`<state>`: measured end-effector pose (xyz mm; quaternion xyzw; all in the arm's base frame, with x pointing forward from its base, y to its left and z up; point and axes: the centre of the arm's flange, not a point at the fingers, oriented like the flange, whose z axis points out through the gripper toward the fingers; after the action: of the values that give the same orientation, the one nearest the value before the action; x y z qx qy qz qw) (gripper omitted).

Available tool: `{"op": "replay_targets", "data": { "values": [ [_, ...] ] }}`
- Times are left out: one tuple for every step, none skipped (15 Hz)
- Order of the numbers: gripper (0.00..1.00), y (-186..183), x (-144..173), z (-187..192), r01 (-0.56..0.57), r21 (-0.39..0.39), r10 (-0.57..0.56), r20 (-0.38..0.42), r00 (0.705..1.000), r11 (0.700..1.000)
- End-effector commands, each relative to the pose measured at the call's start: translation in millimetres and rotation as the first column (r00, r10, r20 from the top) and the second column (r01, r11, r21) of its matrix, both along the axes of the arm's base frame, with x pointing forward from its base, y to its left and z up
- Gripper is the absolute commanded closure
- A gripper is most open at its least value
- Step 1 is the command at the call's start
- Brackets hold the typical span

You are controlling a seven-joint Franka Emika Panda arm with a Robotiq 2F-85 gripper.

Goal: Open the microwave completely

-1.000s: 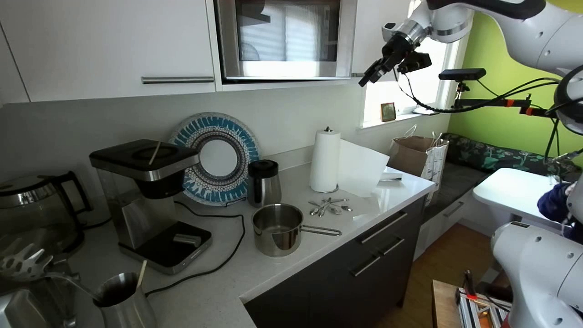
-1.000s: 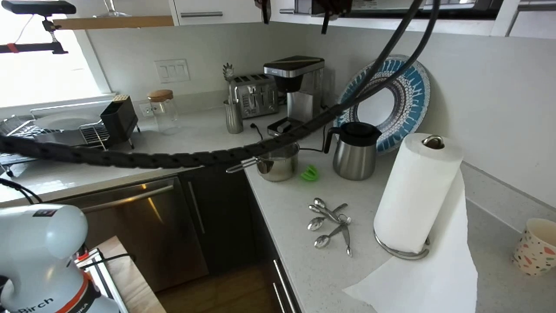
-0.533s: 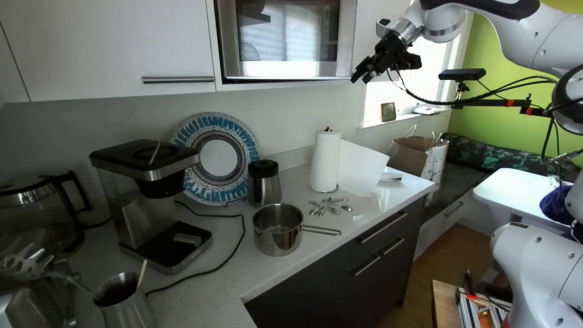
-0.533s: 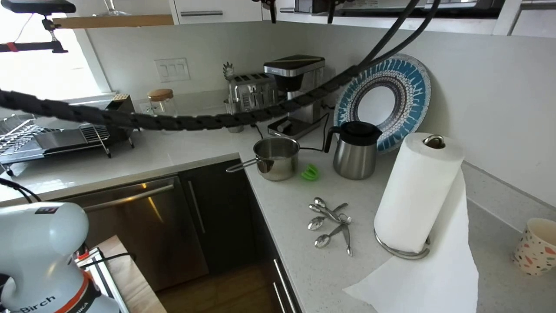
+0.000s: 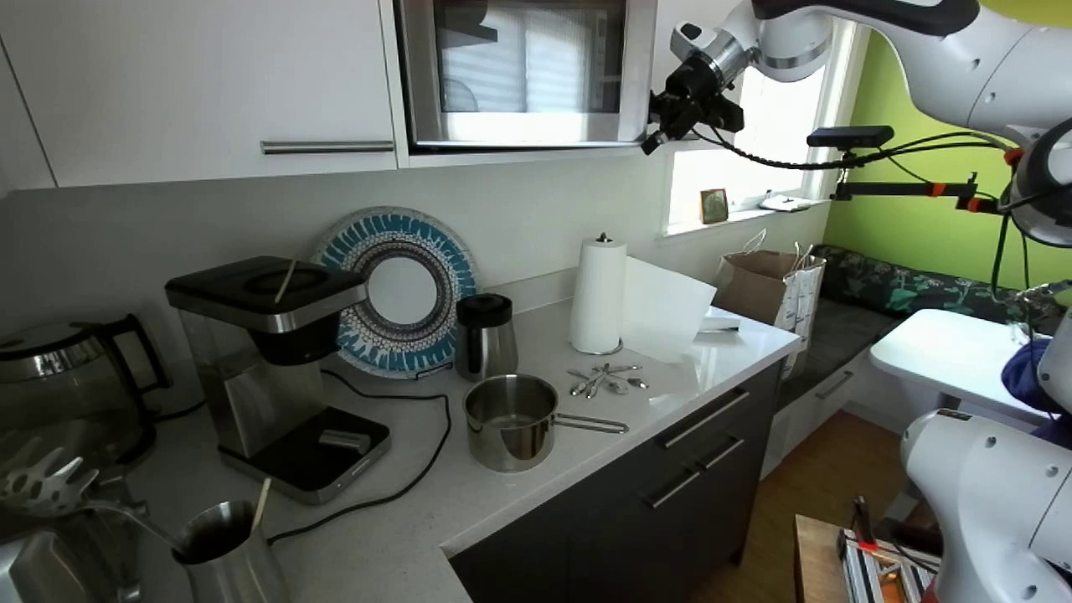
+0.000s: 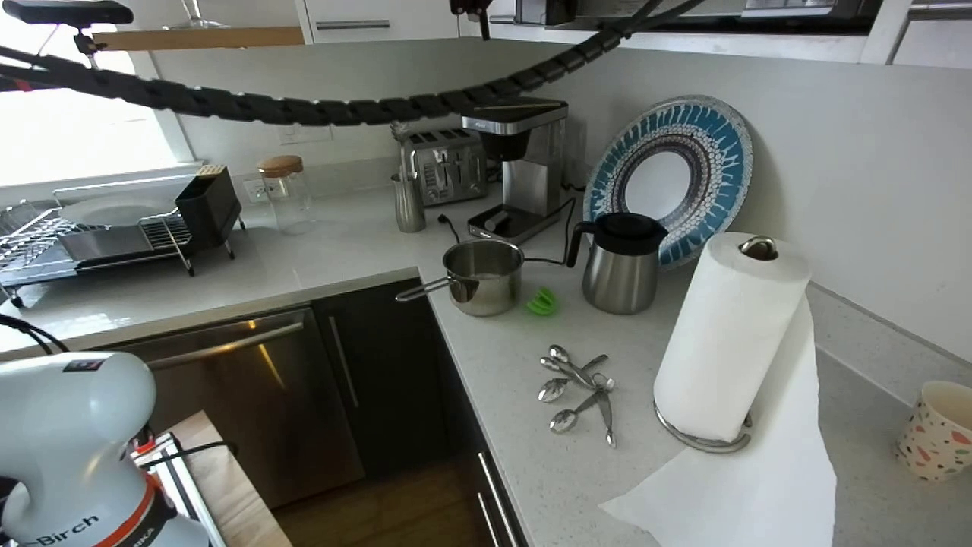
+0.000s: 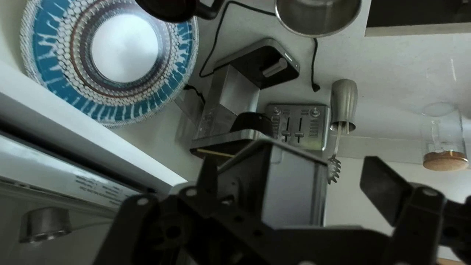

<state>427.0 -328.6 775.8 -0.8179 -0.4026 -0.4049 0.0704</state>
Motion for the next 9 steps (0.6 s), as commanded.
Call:
{"op": "replay_targets", "data": {
  "values": [
    [0.0, 36, 8, -6, -0.159, 0.068, 0.155, 0.058, 0.986, 0.985],
    [0.0, 47, 6, -3, -0.191, 0.081, 0.187, 0.057, 0.981, 0.978],
    [0.0, 61, 5, 4, -0.225, 0.102, 0.221, 0.054, 0.974, 0.969],
    [0.0, 71, 4, 2, -0.269, 0.118, 0.266, 0.041, 0.963, 0.956],
    [0.0, 81, 3, 3, -0.313, 0.136, 0.312, 0.035, 0.95, 0.94],
    [0.0, 93, 2, 4, -0.357, 0.156, 0.356, 0.029, 0.934, 0.921],
    [0.0, 102, 4, 4, -0.392, 0.173, 0.393, 0.026, 0.919, 0.904],
    [0.0, 116, 4, 10, -0.433, 0.193, 0.434, 0.042, 0.9, 0.88],
    [0.0, 128, 3, 18, -0.474, 0.209, 0.474, 0.053, 0.879, 0.856]
  ]
}}
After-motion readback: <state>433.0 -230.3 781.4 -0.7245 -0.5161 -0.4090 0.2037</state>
